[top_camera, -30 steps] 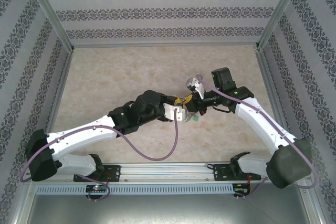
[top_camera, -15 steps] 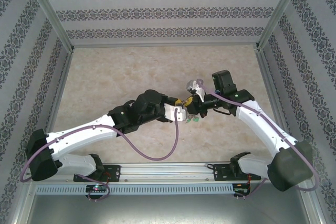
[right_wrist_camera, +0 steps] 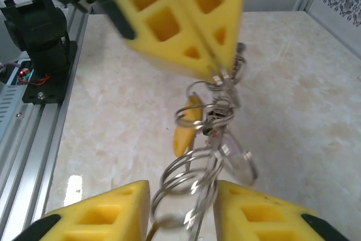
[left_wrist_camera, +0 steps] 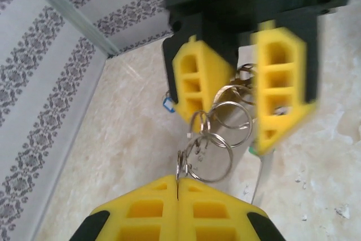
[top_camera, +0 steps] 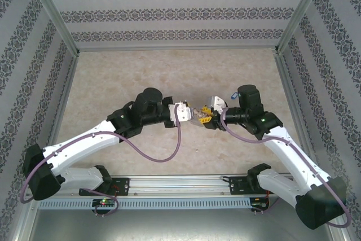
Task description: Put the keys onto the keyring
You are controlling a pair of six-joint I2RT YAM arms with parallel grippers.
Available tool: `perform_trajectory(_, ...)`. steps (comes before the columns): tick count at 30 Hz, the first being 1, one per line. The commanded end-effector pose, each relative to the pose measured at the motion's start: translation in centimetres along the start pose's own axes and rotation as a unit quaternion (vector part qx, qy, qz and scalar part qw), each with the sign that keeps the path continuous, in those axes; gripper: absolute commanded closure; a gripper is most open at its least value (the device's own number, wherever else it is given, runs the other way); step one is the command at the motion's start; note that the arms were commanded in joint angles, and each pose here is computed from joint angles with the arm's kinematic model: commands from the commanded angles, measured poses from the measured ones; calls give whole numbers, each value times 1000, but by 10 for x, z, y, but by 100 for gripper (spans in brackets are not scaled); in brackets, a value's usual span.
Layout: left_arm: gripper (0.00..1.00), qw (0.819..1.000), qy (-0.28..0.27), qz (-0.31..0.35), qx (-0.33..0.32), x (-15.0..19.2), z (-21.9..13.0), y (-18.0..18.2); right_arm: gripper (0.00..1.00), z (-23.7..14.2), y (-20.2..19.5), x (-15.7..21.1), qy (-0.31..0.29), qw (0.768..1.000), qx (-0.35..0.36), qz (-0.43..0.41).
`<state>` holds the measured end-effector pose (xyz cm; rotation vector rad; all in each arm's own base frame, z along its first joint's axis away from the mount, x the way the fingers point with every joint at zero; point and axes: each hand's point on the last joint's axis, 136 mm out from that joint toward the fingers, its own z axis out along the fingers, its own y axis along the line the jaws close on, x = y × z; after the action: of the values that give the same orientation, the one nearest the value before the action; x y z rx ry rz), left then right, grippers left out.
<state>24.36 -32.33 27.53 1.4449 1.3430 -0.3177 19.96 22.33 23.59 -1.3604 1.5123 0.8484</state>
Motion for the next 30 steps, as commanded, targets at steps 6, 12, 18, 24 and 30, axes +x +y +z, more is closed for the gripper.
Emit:
perform_trajectory(6,100,998,-59,-1,26,-23,-15,4,48,-23,16,6,35,995,36,-90)
perform_trajectory(12,100,996,-63,11,66,-22,-17,-8,45,-32,16,-6,47,990,42,-128)
perform_trajectory(18,100,994,-52,27,94,-17,-13,-16,45,-35,16,-14,71,989,13,-127)
perform_trajectory(24,100,997,-26,15,74,-10,-4,-5,41,-39,20,-28,64,989,-16,-134)
perform_trajectory(30,100,998,-26,16,62,-6,-2,4,36,-54,31,-66,-10,988,-15,-155)
